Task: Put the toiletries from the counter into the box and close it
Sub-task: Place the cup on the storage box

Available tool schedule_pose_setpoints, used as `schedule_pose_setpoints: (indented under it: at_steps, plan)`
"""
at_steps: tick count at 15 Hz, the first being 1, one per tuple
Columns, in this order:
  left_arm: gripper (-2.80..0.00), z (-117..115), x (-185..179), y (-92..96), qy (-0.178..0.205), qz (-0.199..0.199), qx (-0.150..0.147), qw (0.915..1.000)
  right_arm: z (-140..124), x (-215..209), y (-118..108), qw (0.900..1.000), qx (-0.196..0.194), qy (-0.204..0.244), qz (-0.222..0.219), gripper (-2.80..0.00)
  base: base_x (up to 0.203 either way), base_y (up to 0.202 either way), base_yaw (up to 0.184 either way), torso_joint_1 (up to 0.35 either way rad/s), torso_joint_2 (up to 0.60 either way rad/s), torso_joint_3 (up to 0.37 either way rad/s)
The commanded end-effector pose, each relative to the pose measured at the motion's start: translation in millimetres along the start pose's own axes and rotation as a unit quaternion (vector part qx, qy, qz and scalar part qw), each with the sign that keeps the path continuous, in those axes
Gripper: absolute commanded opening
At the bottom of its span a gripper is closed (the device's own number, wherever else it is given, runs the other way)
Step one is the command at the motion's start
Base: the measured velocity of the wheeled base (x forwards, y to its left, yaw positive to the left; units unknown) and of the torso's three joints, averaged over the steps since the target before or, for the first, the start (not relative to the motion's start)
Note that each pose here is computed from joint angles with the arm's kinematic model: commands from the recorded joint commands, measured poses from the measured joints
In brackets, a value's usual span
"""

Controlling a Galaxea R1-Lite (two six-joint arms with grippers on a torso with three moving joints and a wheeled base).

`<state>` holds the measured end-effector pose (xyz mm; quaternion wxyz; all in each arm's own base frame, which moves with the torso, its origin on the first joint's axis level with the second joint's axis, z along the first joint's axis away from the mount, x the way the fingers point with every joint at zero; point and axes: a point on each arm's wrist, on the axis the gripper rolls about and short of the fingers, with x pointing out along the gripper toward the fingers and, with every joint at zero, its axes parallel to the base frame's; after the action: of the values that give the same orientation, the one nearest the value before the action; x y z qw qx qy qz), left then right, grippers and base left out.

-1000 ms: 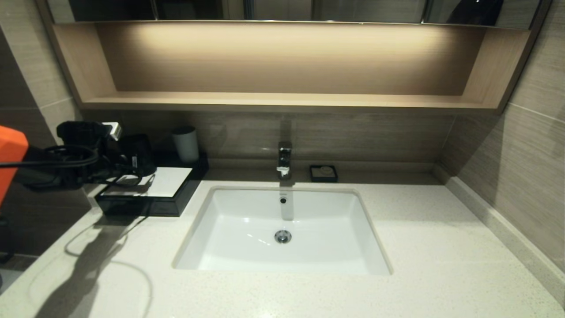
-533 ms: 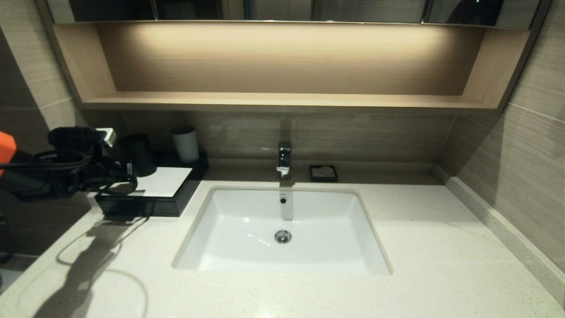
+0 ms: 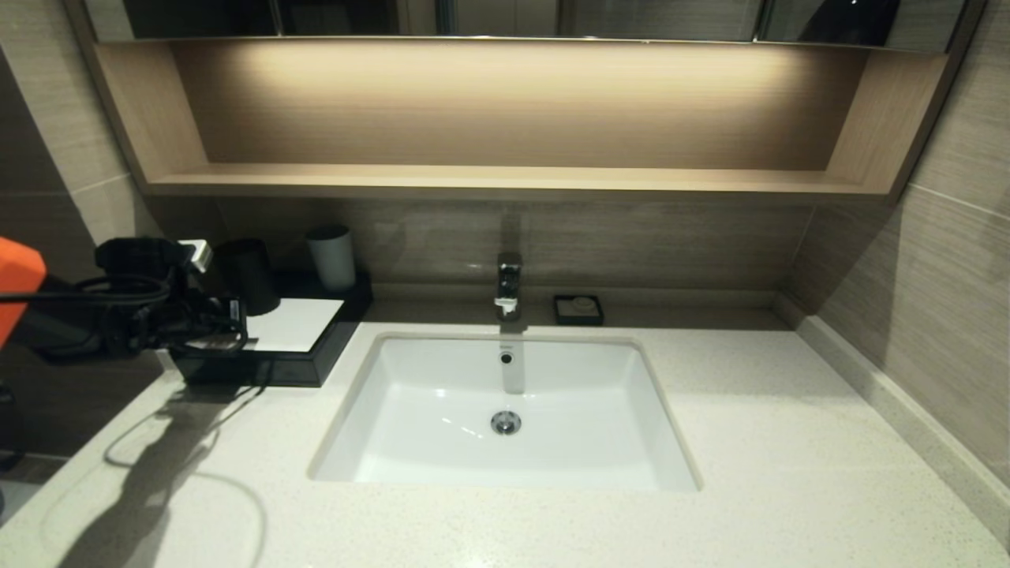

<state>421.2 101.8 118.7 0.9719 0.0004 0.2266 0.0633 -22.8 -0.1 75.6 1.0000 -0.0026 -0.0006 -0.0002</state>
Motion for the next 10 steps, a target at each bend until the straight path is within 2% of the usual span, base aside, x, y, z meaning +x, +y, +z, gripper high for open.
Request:
schedule_pose_setpoints:
  at_steps: [1, 10]
  plan:
    - [-2.80, -3.1, 6.7, 0.6, 0.003, -0.001, -0.001, 1.0000, -0.4, 0.0, 0.0, 1.000, 0.000, 0.000, 0.000, -2.80, 0.000, 0.000, 0.000, 0.000, 0.00, 0.000]
    - [-2.80, 0.7, 26.2, 2.7, -0.010, 0.001, 0.000, 0.9999, -0.4, 0.0, 0.0, 1.000, 0.000, 0.000, 0.000, -2.80, 0.000, 0.000, 0.000, 0.000, 0.00, 0.000]
